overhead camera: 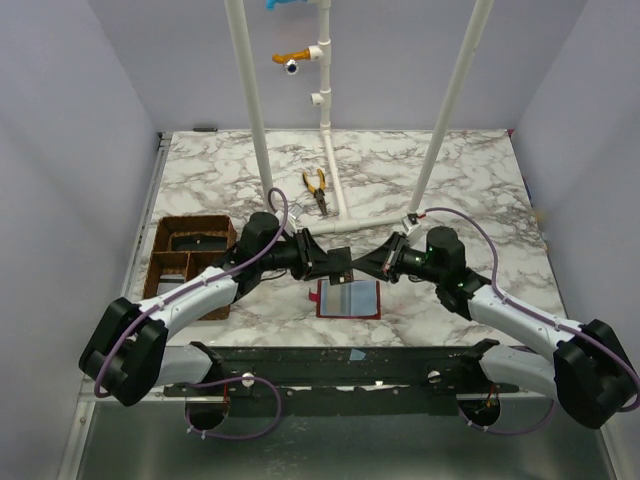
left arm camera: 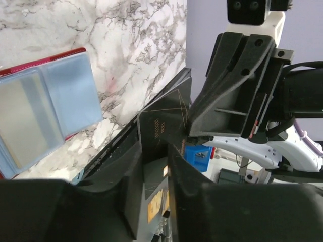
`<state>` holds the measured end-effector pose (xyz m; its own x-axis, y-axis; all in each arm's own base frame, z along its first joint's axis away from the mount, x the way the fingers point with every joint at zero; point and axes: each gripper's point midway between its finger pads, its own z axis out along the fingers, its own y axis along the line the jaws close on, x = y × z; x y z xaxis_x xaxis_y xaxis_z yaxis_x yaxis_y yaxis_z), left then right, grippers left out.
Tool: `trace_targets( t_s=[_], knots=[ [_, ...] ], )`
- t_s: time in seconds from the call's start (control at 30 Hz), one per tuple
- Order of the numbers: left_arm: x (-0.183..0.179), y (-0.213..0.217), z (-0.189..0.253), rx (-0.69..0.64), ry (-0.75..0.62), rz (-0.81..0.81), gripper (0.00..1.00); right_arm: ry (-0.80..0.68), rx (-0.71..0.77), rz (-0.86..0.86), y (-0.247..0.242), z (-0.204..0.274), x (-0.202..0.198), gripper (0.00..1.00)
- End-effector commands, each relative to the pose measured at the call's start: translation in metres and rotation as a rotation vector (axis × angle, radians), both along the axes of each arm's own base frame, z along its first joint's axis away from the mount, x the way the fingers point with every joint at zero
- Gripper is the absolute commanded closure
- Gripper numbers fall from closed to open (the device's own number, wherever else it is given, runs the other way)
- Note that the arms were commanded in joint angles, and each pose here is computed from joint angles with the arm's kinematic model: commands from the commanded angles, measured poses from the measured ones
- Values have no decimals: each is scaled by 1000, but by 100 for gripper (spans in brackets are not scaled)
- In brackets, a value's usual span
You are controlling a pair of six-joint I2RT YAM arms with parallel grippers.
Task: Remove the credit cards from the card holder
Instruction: Place the credit card in the storage box.
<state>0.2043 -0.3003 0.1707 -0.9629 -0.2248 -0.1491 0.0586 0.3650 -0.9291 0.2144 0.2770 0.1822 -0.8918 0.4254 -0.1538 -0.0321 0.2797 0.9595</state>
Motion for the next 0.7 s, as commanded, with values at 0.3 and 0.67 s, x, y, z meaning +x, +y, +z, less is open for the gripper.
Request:
trace_targets(
  t_s=[0.3,0.67],
  knots=[
    [-5,1,20,-69,-35,-14,100,-26,-65,-27,-8,-1,3,30],
    [-6,18,19,19,-89,24,100,-20,-282,-185,-39,-11,18,0]
  ],
)
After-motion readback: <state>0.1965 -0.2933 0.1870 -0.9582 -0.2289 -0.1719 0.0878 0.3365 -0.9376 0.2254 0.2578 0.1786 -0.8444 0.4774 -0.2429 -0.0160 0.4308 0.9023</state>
